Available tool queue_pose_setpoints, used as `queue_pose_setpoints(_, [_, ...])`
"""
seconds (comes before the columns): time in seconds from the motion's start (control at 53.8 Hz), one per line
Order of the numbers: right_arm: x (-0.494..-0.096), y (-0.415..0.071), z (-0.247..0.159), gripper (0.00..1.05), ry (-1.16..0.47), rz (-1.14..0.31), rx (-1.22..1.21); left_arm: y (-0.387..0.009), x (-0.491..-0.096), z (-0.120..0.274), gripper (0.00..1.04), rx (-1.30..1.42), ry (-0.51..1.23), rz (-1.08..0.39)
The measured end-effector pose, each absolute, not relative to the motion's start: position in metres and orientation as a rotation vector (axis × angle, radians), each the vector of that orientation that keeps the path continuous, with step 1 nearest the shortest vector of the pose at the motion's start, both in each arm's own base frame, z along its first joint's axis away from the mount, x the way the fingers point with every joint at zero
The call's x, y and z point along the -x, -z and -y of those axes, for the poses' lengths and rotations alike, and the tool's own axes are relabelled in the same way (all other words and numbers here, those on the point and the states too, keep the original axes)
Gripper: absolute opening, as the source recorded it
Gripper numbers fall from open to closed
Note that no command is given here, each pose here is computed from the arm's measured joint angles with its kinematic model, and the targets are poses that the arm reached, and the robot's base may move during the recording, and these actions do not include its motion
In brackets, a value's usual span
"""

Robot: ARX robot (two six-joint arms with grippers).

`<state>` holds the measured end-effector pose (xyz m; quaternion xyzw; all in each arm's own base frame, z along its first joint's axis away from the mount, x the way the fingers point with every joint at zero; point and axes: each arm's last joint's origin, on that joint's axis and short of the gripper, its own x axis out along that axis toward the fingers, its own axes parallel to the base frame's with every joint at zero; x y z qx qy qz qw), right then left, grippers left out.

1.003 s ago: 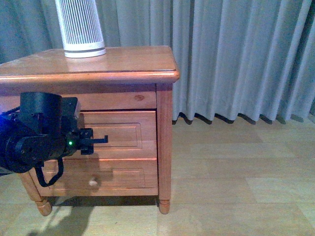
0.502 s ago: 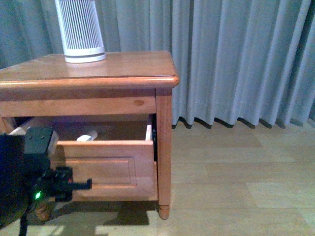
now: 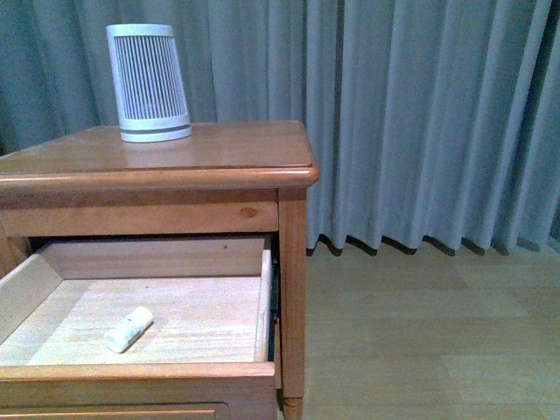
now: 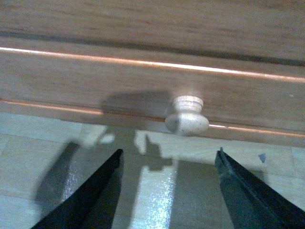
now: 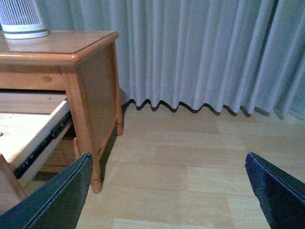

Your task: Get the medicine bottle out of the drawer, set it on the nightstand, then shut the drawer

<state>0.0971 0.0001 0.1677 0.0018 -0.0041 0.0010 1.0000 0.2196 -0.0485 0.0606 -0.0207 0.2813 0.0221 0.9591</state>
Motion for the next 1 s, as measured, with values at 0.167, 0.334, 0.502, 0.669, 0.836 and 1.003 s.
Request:
queue_pose_setpoints(0.167, [-0.097,-0.168,0.000,0.98,-0.002,0.008,-0.004,-0.080,-0.217,0.035,0.96,0.065,-0.075,-0.574])
queue_pose_setpoints(0.334, [-0.097,-0.168,0.000,0.98,-0.002,0.008,-0.004,-0.125,-0.219,0.016,0.98,0.129,-0.049,-0.514])
queue_pose_setpoints(0.502, [-0.097,-0.168,0.000,0.98,-0.002,0.008,-0.004,-0.203,-0.213,0.012,0.98,0.170,0.072,-0.344])
queue_pose_setpoints(0.669, [-0.097,-0.168,0.000,0.98,-0.002,0.008,-0.004,-0.244,-0.166,0.016,0.74,0.054,-0.004,-0.047])
queue_pose_setpoints(0.836, [-0.097,-0.168,0.000,0.98,-0.002,0.008,-0.004,-0.232,-0.136,0.011,0.42,0.022,0.006,0.009])
queue_pose_setpoints(1.003, [-0.097,-0.168,0.000,0.98,0.002,0.008,-0.003,-0.208,-0.128,0.001,0.04,0.011,0.007,-0.007])
